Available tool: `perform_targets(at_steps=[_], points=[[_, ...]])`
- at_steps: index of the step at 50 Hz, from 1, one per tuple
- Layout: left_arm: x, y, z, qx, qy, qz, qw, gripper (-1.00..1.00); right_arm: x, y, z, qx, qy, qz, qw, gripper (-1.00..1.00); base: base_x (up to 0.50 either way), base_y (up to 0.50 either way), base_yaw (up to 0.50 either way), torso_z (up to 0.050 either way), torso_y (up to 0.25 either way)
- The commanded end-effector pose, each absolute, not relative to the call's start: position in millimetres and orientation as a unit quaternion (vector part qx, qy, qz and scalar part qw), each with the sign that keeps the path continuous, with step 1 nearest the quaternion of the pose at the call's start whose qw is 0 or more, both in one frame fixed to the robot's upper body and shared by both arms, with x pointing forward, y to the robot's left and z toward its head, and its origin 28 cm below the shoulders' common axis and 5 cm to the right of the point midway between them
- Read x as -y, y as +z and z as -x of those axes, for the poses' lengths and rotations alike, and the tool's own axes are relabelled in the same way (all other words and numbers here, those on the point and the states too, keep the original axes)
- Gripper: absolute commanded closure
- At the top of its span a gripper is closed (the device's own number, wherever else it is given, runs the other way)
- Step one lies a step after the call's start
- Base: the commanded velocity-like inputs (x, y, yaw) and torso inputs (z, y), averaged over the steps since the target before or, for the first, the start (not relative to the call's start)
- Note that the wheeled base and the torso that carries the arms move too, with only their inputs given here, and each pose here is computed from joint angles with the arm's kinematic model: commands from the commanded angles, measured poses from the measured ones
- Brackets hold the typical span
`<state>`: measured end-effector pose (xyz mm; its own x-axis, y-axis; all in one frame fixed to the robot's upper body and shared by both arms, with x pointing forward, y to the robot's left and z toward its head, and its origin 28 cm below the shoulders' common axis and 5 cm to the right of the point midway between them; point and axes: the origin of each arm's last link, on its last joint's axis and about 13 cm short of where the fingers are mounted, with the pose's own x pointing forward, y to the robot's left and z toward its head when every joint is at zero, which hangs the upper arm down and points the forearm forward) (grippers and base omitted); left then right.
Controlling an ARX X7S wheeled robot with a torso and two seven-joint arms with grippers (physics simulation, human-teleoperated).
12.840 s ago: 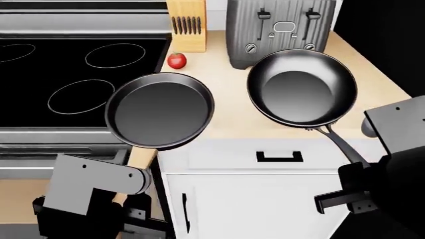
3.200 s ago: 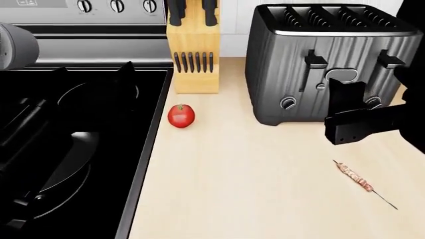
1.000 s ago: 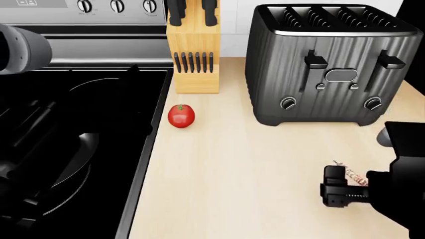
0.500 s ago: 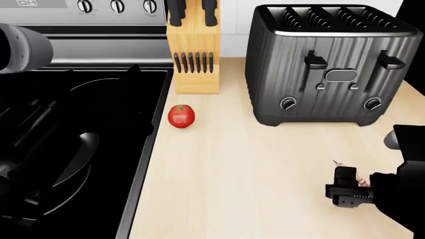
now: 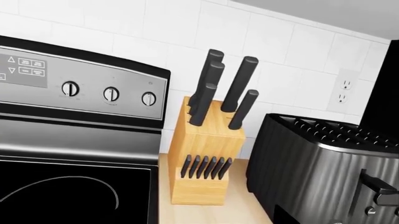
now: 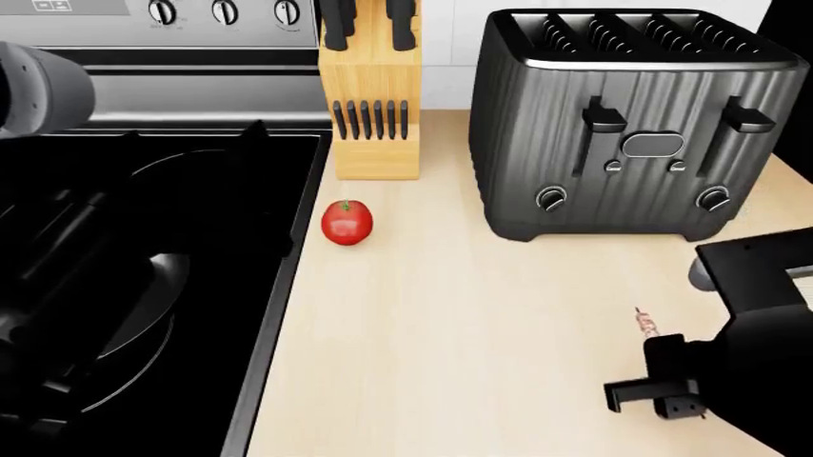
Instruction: Place both pans onto different burners. Then place the tomato and the kebabs on different pans.
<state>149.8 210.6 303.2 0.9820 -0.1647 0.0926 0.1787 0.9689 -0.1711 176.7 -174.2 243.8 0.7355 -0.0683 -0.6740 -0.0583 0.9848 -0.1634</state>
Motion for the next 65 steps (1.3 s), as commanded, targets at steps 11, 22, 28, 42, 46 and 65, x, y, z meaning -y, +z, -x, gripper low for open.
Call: perform_targets(at_steps=[11,22,28,42,46,65], points=[[-211.8,305.8,-147.8,0.043,-0.084,0.092,0.991,-1.0,154.6,285.0,-158.6,-0.267,0.116,0.086,0.953,1.0,0.0,0.0,0.0,0.0,0.0],[-210.5,305.9,-147.0,0.038,-0.084,0.09,0.992,-1.0,151.8,286.9,-143.9,-0.27,0.137,0.103,0.947,1.0,0.0,0.0,0.0,0.0,0.0],[-207.6,304.8,-150.5,0.029,-0.086,0.082,0.993,-1.0,152.2,294.8,-136.7,-0.269,0.135,0.111,0.947,1.0,0.0,0.0,0.0,0.0,0.0],[-190.8,314.8,-192.2,-0.02,-0.084,0.022,0.996,-1.0,155.2,302.0,-127.3,-0.259,0.128,0.114,0.951,1.0,0.0,0.0,0.0,0.0,0.0],[-190.5,320.0,-200.6,-0.017,-0.077,0.009,0.997,-1.0,155.9,301.1,-127.4,-0.258,0.127,0.111,0.951,1.0,0.0,0.0,0.0,0.0,0.0],[-209.6,348.0,-228.7,-0.068,-0.105,-0.18,0.976,-1.0,153.4,297.7,-135.9,-0.265,0.135,0.111,0.948,1.0,0.0,0.0,0.0,0.0,0.0]])
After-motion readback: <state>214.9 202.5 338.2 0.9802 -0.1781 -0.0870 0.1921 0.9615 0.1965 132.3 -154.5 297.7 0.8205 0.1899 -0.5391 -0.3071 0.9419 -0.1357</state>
